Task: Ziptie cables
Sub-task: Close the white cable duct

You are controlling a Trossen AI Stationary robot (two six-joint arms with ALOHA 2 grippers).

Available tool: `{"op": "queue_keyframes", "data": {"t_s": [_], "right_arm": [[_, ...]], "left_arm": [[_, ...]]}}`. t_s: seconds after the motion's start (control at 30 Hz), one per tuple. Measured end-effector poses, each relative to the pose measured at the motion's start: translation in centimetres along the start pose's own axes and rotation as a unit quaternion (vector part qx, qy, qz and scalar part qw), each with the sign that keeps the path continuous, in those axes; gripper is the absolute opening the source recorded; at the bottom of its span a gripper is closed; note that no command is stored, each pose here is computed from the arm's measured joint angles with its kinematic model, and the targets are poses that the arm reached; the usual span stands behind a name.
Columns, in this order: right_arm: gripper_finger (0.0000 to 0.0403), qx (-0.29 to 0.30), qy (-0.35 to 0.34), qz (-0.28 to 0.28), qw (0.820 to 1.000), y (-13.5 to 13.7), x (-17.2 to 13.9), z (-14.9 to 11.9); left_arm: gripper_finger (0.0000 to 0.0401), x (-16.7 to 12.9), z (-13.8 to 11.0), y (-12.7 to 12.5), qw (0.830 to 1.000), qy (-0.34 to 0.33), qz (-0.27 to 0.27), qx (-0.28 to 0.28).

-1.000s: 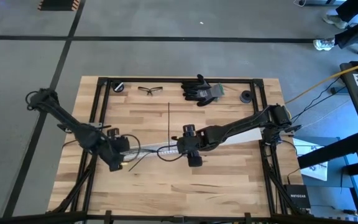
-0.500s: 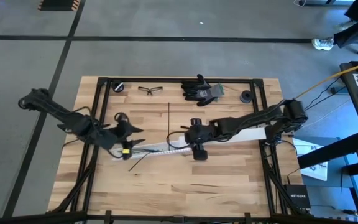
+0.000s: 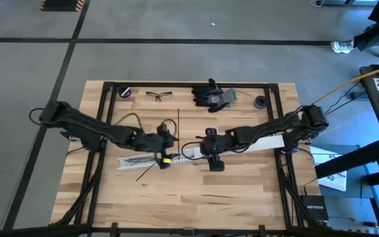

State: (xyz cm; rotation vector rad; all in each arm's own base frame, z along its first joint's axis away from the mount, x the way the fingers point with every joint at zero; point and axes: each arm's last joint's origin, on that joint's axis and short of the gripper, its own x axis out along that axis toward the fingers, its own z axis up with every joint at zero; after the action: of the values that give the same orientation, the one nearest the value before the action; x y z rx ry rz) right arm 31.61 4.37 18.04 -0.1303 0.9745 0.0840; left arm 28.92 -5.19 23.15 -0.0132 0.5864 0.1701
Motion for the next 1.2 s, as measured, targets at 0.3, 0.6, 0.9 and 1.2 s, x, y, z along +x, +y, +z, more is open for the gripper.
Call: {"op": "queue_keyframes", "data": {"t_s": [0.3,0.6,0.9,1.2], "right_arm": [[0.0214,-0.001,0.0,0.0,1.0,0.0,-0.2,-0.1],[0.0214,-0.001,-0.003,0.0,1.0,0.0,-0.2,-0.1],[0.0214,-0.001,-0.003,-0.001,1.0,0.0,-0.2,-0.1],[0.0214,-0.001,-0.004,-0.001,1.0,0.0,-0.2,0.0]], "left_arm": [[0.0289,6.6,-3.3,-0.3,0.998,0.047,0.016,0.032],[0.0289,8.4,-4.0,-0.2,0.998,0.049,-0.036,0.008],[0.0289,8.6,-4.4,-0.4,0.997,0.058,-0.043,0.008],[0.0289,7.5,-3.4,-1.6,0.997,0.034,-0.061,0.012]]}}
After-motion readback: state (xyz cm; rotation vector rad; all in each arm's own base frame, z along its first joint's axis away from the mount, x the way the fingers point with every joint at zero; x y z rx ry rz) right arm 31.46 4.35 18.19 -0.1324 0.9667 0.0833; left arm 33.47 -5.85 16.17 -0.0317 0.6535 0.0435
